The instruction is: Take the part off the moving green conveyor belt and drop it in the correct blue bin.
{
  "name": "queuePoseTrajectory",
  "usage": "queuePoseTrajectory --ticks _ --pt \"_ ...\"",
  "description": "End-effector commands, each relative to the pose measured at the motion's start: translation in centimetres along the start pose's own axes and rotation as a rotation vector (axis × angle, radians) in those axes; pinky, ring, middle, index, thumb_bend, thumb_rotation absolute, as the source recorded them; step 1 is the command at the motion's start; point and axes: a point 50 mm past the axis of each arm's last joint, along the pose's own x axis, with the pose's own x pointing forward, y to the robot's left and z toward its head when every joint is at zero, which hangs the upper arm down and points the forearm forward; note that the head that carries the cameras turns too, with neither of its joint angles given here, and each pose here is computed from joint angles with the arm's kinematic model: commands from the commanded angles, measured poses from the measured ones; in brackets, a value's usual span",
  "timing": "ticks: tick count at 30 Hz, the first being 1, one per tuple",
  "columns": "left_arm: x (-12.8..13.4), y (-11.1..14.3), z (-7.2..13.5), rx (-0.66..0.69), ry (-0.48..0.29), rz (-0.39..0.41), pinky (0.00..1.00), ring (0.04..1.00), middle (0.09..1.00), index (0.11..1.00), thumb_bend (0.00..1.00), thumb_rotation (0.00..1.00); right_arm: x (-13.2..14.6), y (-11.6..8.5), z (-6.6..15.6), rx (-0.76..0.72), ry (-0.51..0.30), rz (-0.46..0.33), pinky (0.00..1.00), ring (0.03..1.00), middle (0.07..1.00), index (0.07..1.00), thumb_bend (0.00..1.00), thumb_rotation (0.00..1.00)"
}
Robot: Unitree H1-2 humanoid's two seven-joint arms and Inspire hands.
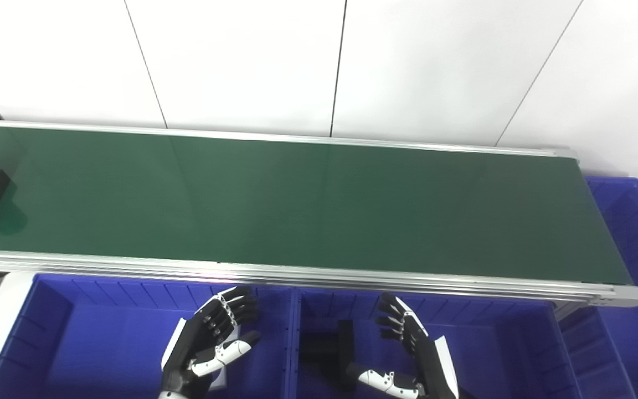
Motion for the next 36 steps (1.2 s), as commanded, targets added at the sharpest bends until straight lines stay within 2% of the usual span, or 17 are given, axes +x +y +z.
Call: queuePoseTrajectory --ticks 1,25,36 --pt "0.4 -0.1 0.6 -0.004 -0.038 -0.011 0.73 0.703 0.709 0.735 0.61 0.00 0.3 0.0 0.8 0.017 -0.075 0.003 0.68 0.756 0.824 0.867 0.66 0.03" --pt "0.2 -0.4 0.4 -0.006 -0.038 -0.010 0.72 0.699 0.708 0.732 0.61 0.00 0.1 -0.2 0.6 0.013 -0.067 0.010 0.66 0.749 0.820 0.868 0.65 0.02" --pt "0.9 -2.5 -1.0 -0.002 -0.032 -0.012 0.72 0.665 0.696 0.717 0.66 0.00 -0.1 -2.2 -0.6 0.012 -0.030 0.001 0.68 0.760 0.837 0.894 0.60 0.00"
